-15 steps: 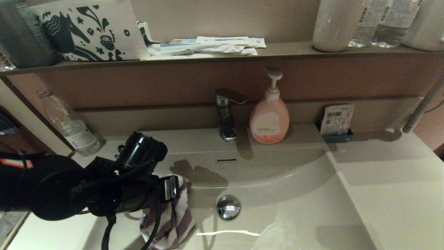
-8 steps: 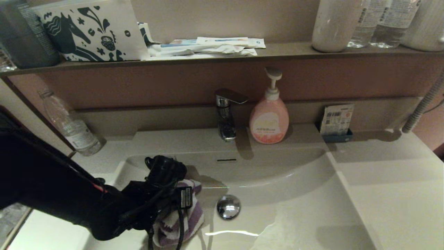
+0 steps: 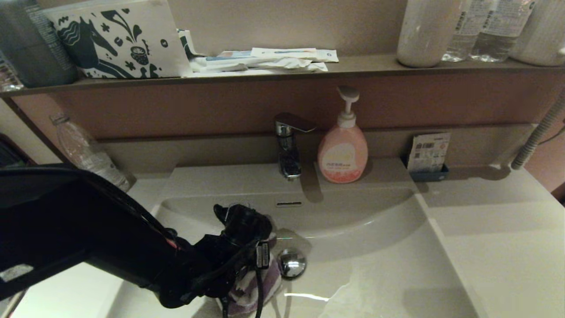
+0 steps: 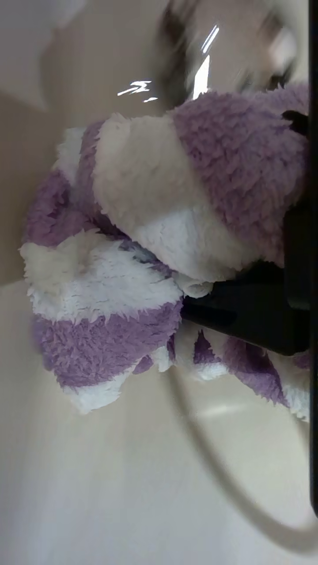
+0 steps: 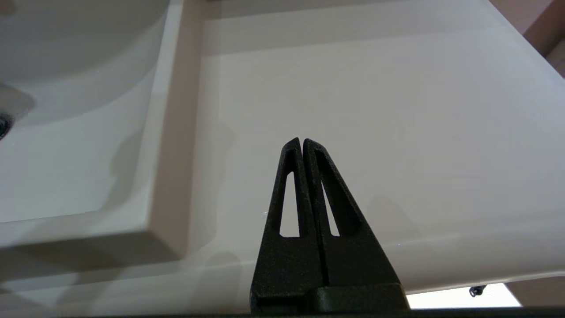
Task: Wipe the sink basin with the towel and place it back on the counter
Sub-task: Wipe the sink
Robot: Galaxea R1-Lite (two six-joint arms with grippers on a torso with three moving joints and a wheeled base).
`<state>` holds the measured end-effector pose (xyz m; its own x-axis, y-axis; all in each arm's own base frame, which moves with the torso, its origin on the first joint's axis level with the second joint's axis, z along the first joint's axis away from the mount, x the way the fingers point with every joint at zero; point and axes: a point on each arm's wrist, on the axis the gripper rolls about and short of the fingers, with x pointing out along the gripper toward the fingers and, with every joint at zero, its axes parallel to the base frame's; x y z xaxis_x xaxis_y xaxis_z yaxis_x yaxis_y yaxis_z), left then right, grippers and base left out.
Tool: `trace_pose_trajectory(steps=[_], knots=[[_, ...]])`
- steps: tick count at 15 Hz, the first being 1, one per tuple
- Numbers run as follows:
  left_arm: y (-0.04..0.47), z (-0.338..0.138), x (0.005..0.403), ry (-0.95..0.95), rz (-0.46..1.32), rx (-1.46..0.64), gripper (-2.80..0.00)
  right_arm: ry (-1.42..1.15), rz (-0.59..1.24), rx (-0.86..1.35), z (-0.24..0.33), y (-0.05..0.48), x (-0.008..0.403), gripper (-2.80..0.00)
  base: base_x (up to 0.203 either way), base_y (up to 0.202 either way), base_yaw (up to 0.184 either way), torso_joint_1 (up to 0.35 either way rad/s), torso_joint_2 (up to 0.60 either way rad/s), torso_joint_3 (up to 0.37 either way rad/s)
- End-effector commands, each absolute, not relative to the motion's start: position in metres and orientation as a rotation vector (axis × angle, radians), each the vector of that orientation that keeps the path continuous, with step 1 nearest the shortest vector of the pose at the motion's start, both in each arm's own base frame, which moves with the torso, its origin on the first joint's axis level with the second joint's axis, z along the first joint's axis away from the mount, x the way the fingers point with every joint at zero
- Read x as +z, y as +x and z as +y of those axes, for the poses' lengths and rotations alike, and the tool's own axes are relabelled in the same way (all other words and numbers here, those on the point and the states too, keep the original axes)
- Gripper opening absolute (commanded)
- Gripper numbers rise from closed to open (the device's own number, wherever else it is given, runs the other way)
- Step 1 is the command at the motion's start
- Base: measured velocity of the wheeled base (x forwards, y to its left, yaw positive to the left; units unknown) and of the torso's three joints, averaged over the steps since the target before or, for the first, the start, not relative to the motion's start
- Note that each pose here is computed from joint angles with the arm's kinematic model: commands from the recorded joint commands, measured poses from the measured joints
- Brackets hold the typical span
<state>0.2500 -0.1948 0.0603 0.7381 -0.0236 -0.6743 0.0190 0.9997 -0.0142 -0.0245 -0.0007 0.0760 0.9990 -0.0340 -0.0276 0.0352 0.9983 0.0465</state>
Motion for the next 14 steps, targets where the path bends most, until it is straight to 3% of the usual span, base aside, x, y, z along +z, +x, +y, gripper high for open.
trace_pose_trajectory(steps=[1, 8, 14], knots=[[0.249, -0.216, 0.070, -0.047, 0.733, -0.052, -2.80, 0.048, 0.028, -0.034, -0.001, -0.025, 0.076, -2.80, 0.000, 0.000, 0.000, 0.000, 0.00, 0.000], [0.243, -0.298, 0.079, -0.137, 0.755, -0.122, -2.80, 0.047, 0.028, -0.034, -0.001, -0.024, 0.076, -2.80, 0.000, 0.000, 0.000, 0.000, 0.00, 0.000], [0.234, -0.346, 0.062, -0.163, 0.748, -0.180, -2.80, 0.047, 0.028, -0.034, -0.001, -0.024, 0.076, -2.80, 0.000, 0.000, 0.000, 0.000, 0.00, 0.000]])
